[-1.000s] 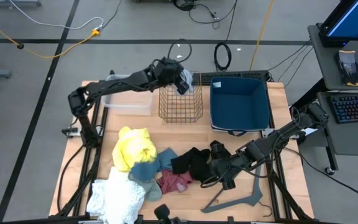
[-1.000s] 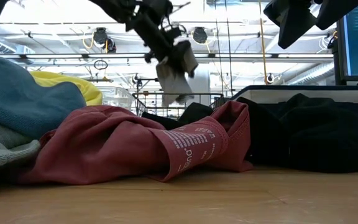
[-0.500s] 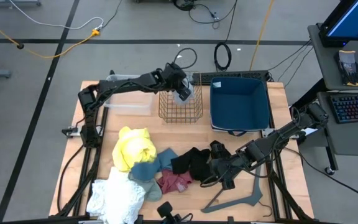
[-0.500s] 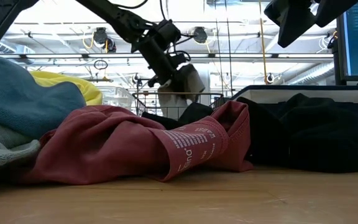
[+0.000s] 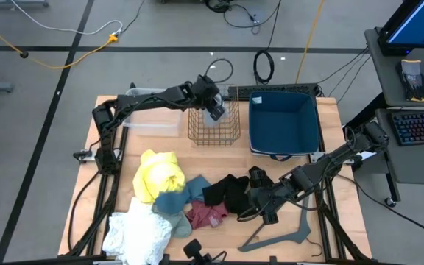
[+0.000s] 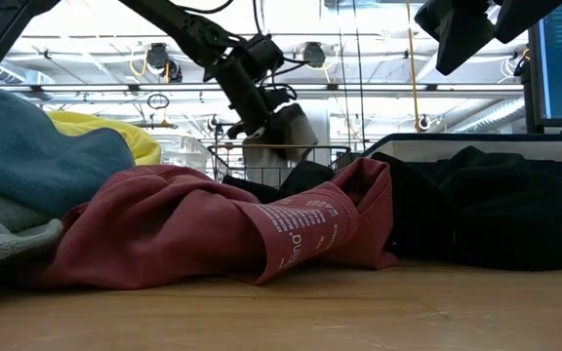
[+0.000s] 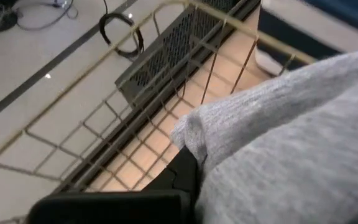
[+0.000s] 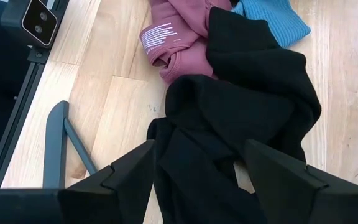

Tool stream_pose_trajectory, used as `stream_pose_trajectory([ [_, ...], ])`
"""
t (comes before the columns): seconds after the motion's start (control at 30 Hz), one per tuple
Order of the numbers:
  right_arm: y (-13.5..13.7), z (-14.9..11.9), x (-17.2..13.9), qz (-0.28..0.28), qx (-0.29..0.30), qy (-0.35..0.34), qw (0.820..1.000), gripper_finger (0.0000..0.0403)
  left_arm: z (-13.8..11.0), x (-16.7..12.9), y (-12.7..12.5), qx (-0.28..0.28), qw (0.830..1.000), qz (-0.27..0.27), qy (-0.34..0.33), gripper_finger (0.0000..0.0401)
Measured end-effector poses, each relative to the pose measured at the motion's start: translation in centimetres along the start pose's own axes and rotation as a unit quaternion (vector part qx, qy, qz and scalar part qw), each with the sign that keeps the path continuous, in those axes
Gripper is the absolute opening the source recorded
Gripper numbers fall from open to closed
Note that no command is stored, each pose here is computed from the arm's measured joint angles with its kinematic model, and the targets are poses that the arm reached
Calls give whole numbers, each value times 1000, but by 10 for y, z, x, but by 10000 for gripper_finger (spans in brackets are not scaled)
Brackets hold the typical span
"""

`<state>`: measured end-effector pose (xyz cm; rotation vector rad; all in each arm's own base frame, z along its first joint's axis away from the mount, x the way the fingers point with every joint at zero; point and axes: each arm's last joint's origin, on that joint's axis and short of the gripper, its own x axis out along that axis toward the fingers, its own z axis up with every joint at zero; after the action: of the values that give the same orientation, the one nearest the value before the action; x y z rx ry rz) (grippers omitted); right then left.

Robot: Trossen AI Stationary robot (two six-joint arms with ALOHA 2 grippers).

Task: Pick & Place Cloths
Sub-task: Put the gray shorts into the wire basket

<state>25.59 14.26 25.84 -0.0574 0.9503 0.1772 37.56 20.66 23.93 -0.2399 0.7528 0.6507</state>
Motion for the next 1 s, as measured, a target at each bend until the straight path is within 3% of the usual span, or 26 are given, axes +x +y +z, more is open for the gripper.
stream_pose_trajectory([
  [0.3,0,0,0,0,5,0,1000,238,-5,2,2,-3,1000,4,23,27],
  [0.73,2,1,0,6,11,-5,1000,238,-26,43,-5,-18,998,-29,60,28],
  [0.83,3,1,0,7,11,-5,1000,238,-26,43,-5,-17,997,-29,62,46],
  [1.0,3,1,0,12,13,-5,1000,238,-26,43,-5,-16,997,-29,63,109],
])
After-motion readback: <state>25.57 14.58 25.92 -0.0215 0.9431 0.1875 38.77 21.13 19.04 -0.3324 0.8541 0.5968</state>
